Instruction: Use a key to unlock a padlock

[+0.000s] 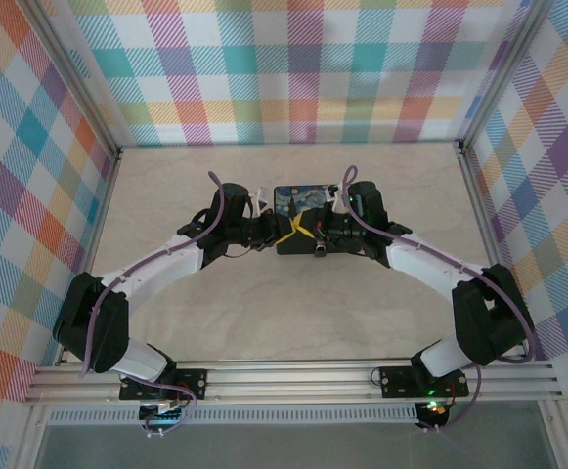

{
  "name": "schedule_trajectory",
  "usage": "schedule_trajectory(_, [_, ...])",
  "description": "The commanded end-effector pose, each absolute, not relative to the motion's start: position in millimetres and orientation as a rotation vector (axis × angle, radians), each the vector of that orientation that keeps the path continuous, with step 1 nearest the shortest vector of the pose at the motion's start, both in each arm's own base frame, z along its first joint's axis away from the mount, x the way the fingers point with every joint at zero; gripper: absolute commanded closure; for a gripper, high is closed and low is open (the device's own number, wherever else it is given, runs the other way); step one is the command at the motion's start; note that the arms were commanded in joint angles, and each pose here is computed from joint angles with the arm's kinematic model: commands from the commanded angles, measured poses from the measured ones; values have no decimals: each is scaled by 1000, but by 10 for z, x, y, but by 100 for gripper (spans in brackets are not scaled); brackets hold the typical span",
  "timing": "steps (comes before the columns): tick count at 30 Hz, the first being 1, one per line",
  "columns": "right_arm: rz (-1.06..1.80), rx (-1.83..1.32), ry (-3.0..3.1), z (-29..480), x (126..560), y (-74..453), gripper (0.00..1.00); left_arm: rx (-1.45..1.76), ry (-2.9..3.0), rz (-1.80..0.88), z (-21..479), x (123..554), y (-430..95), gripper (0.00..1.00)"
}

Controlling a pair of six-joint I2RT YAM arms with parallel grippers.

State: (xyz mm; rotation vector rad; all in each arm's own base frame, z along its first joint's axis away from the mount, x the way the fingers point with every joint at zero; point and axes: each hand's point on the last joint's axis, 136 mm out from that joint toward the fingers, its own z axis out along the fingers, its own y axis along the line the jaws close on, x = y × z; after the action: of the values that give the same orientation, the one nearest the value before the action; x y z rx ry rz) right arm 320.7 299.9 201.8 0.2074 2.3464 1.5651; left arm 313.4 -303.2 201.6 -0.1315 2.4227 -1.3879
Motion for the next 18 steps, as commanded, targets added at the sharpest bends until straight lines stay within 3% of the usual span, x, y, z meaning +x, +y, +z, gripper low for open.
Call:
schedule_trajectory(1, [1615,184,2340,2042,3154,3086,96,-118,2416,-1398,2004,3135,-3065,85])
schedule_trajectory(5, [1591,174,2359,2012,3131,3076,94,-97,2428,-1375,1988,3132,-3058,95])
schedule_trajectory(7, [1544,170,2382,1966,3120,3040,87,-72,2446,-1331,1962,3126,-3023,100])
schedule_trajectory(13, [1286,120,2468,1731,3042,2744,68,82,2524,-1194,1825,3041,-2932,100])
schedule_trajectory(18, [1152,60,2498,1641,2995,2518,66,233,2571,-1159,1743,2914,-2916,100])
